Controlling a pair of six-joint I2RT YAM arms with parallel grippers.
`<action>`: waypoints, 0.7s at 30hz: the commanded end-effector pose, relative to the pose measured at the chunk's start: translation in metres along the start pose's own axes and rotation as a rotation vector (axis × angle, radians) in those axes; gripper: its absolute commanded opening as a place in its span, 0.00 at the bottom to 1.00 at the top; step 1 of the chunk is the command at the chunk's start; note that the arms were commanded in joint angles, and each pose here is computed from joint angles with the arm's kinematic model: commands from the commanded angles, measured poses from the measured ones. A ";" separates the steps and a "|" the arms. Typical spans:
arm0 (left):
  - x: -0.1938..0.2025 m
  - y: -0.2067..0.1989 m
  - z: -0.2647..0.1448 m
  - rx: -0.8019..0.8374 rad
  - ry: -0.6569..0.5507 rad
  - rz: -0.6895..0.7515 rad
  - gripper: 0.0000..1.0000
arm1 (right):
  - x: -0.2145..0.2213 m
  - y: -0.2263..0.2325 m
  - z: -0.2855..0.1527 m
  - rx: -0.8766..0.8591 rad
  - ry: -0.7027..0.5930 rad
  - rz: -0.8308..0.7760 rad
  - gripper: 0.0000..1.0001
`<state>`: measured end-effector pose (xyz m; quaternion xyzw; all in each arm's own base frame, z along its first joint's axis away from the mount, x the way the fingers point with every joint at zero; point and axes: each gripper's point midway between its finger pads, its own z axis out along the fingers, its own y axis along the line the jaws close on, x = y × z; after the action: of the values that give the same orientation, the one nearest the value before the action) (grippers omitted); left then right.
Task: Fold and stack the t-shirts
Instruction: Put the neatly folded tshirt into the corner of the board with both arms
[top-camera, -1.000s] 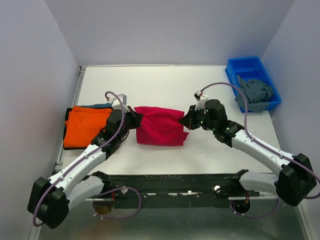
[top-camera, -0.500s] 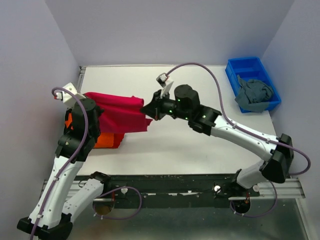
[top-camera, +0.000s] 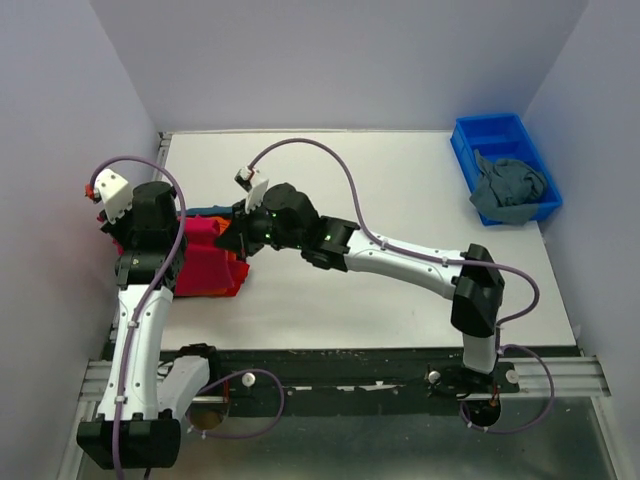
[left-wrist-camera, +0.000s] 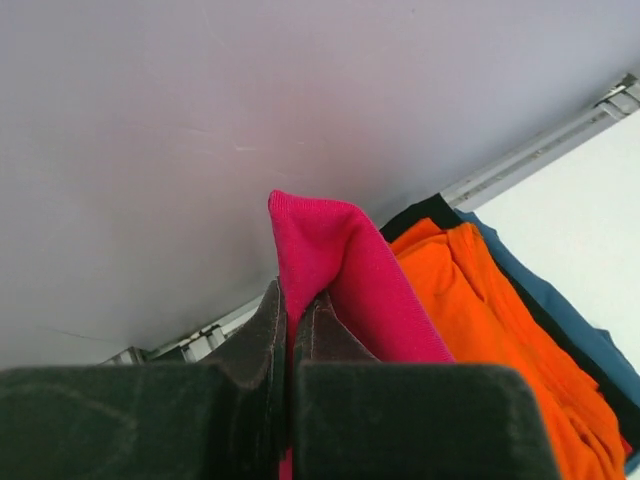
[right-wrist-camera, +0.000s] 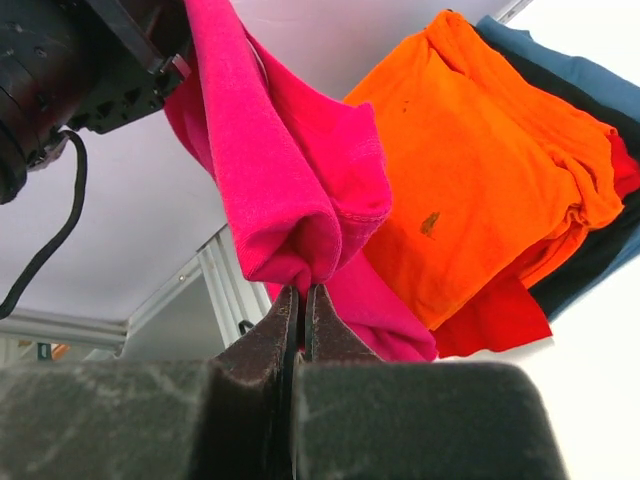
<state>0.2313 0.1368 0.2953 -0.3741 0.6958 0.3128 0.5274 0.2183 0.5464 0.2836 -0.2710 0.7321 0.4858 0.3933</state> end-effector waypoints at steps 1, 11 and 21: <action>-0.020 0.018 0.017 -0.147 -0.053 0.007 0.00 | 0.003 -0.005 0.015 0.017 0.012 0.051 0.01; 0.002 -0.018 0.058 -0.129 0.026 0.076 0.00 | 0.019 -0.042 0.055 0.120 0.026 0.080 0.01; 0.054 -0.080 0.115 -0.075 0.230 0.203 0.81 | 0.016 -0.137 0.102 0.212 0.045 0.262 0.57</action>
<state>0.3210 0.1746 0.2160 -0.3493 0.7602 0.3746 0.3997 0.3157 0.5943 0.2127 -0.1791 0.7836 0.4653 0.3706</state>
